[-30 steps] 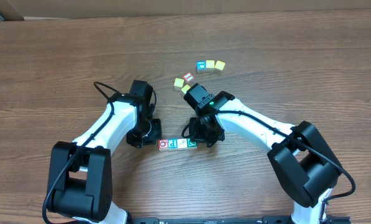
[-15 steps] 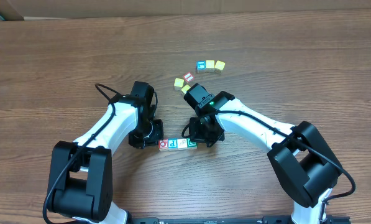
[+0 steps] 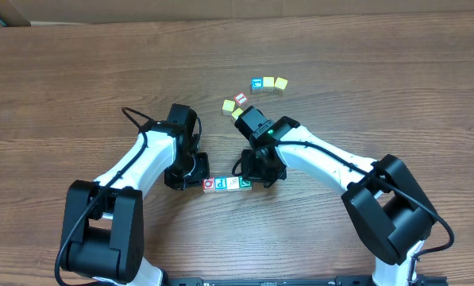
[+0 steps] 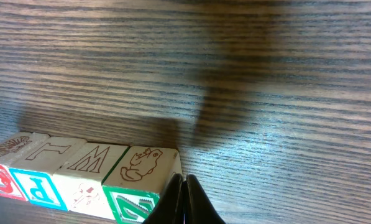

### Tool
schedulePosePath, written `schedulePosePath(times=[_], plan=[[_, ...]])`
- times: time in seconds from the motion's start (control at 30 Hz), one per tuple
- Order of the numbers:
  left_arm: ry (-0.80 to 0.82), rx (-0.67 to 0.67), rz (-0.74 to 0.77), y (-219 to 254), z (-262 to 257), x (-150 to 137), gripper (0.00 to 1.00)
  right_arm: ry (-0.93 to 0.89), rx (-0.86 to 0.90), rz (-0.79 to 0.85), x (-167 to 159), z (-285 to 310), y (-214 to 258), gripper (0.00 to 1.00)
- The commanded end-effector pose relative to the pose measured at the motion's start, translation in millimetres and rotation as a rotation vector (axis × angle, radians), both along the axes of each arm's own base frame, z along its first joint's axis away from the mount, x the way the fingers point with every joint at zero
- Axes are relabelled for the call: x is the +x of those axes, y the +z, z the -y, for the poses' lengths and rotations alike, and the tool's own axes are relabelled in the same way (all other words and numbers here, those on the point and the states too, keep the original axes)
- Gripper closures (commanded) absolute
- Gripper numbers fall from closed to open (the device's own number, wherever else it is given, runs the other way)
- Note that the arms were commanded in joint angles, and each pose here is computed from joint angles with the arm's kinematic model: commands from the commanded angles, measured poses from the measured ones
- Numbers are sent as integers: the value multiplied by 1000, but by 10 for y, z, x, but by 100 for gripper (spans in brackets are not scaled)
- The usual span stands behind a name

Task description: Flip 4 blocks

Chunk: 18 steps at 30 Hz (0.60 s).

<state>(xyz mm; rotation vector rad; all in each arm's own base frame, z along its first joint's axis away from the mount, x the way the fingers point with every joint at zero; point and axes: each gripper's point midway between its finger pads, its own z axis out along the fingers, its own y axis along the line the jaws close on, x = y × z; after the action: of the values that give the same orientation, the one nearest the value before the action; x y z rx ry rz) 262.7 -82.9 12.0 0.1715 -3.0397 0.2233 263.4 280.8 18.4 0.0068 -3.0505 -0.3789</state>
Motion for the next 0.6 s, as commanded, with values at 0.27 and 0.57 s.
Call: schedulePosePath(times=[0.27, 0.57], plan=[[11, -26, -13, -28, 66, -32, 96, 17, 56, 7, -10, -106, 88, 96], [11, -53, -20, -18, 112, -43, 96, 17, 44, -5, -41, -77, 78, 96]])
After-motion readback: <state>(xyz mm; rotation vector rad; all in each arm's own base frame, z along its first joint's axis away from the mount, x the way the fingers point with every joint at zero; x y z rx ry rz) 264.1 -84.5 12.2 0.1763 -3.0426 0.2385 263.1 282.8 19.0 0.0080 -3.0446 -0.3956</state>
